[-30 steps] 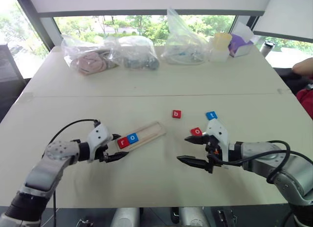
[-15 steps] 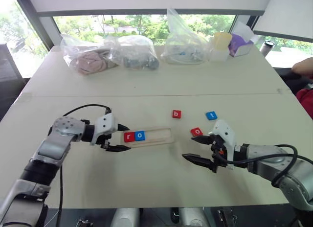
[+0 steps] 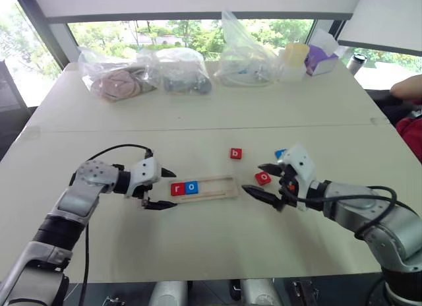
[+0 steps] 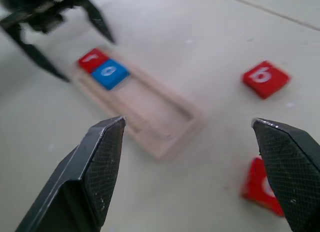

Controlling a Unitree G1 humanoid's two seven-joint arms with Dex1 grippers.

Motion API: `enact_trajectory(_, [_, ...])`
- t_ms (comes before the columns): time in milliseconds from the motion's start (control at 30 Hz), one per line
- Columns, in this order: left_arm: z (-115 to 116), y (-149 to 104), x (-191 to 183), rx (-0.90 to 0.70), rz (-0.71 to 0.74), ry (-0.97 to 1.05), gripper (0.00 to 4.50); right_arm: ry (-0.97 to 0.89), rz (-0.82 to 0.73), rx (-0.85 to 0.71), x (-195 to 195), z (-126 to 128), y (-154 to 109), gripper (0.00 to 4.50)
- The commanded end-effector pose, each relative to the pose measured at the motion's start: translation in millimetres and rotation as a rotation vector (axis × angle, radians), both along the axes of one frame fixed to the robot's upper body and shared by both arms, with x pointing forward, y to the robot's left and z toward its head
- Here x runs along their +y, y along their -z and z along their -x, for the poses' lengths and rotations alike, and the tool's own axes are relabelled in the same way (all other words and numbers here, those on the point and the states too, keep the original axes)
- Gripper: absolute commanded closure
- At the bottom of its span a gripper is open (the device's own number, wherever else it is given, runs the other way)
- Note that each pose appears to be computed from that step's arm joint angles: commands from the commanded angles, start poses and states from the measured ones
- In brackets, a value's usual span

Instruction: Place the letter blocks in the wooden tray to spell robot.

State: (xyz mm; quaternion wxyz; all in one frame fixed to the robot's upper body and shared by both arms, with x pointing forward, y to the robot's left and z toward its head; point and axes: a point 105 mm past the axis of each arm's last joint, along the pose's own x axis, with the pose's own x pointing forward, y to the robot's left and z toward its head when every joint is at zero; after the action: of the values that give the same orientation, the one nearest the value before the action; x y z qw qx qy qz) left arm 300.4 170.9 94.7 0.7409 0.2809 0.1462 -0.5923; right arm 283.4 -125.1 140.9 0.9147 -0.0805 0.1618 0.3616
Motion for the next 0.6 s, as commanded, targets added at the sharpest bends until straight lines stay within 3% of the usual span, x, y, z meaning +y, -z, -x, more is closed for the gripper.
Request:
enact_trajectory(33, [-1.0, -24.4, 10.4, -0.065, -0.003, -0.014, 0.03, 0.13, -0.003, 0.033, 5.3, -20.3, 2.0, 0.39])
enact_trajectory(233, [-3.0, -57.9, 25.3, -0.131, 0.003, -0.104, 0.03, 0.288, -0.021, 0.085, 28.3, -56.7, 4.4, 0.39])
enact_trajectory(367, [6.6, -81.6, 15.1, -0.167, 0.112, -0.164, 0.03, 0.397, -0.031, 0.144, 39.1, -77.9, 17.2, 0.39])
enact_trajectory(600, [11.1, -74.6, 11.1, -0.182, 0.147, -0.268, 0.03, 0.433, -0.008, 0.187, 41.8, -87.1, 24.3, 0.39])
